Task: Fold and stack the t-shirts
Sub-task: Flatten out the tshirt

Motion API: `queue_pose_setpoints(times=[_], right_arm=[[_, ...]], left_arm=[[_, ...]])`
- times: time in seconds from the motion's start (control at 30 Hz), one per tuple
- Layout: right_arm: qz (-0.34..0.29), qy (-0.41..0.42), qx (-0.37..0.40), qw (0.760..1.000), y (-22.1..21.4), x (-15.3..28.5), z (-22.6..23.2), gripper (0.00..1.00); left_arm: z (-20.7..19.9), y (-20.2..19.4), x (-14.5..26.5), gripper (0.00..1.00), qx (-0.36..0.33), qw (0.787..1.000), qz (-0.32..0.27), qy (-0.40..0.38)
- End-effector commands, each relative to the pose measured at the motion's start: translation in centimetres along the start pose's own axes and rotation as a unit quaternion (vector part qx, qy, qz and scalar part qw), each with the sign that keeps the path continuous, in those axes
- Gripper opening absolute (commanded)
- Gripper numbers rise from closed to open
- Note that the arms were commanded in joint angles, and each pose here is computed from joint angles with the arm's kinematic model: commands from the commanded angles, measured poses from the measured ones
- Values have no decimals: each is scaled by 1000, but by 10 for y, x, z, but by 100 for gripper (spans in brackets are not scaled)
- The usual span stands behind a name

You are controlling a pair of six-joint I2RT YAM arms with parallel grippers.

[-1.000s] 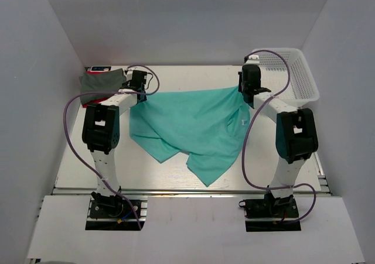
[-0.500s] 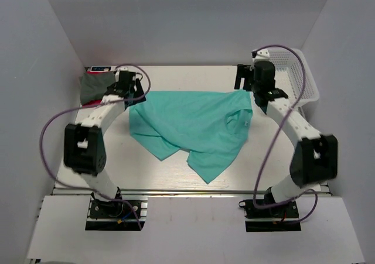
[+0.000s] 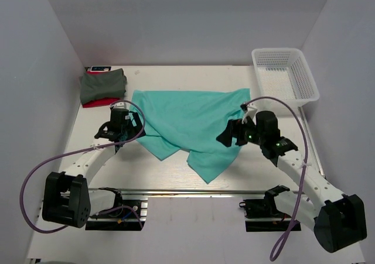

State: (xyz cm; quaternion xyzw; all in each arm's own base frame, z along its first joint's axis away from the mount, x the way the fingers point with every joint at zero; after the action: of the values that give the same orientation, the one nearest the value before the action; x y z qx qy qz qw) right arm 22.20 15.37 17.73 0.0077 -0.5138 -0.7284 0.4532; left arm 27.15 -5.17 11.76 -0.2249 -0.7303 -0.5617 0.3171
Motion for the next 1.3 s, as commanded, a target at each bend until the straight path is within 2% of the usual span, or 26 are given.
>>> queue_pose_setpoints(times=[0.0,0.13,0.23,0.3,0.47,0.6,0.73,0.83,1.07,1.17,1.2,1.27], right_arm=[[71,37,-31,996,-35,6,15,90],[150,36,-13,988,-86,1,24,90],[194,10,6,981,-107,-1,25,90],[227,4,33,973,-120,-2,33,90],[256,-23,97,962,-135,-11,49,90],[257,-60,134,955,-141,-19,53,89],[255,-103,168,947,-144,-26,53,89],[263,-104,178,943,-147,-29,59,87],[271,-109,195,936,-151,-31,64,86],[276,-107,206,933,-153,-32,66,86],[275,-106,207,933,-154,-33,67,86],[286,-118,208,928,-159,-35,61,84]], left_arm=[[-14,9,4,98,2,998,-25,-52],[1,4,-3,98,14,1000,-27,7],[0,8,-10,97,10,999,-30,11],[-1,8,-17,91,10,999,-30,11],[0,-4,-38,87,3,1000,5,27],[-3,-5,-49,86,2,1000,10,23],[-3,-5,-50,80,3,1000,4,20],[-2,-4,-50,76,3,1000,1,26],[0,2,-55,76,3,999,-5,42],[-1,4,-65,69,7,998,0,55],[-1,5,-67,61,5,998,8,59],[-1,2,-71,53,6,998,23,66]])
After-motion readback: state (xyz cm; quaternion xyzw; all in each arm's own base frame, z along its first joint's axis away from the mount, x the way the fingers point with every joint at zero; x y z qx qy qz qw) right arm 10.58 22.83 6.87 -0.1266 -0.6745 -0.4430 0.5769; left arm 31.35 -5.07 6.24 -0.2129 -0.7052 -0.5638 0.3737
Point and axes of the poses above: each gripper's point midway between its finger pads, its own x axis back along the fingers, its own z axis along the line the jaws close on, y = z × x, the point moved 5 cm from there along x, back along the fingers, and after that the axes turned 2 degrees about -x, right-handed, at the moved point
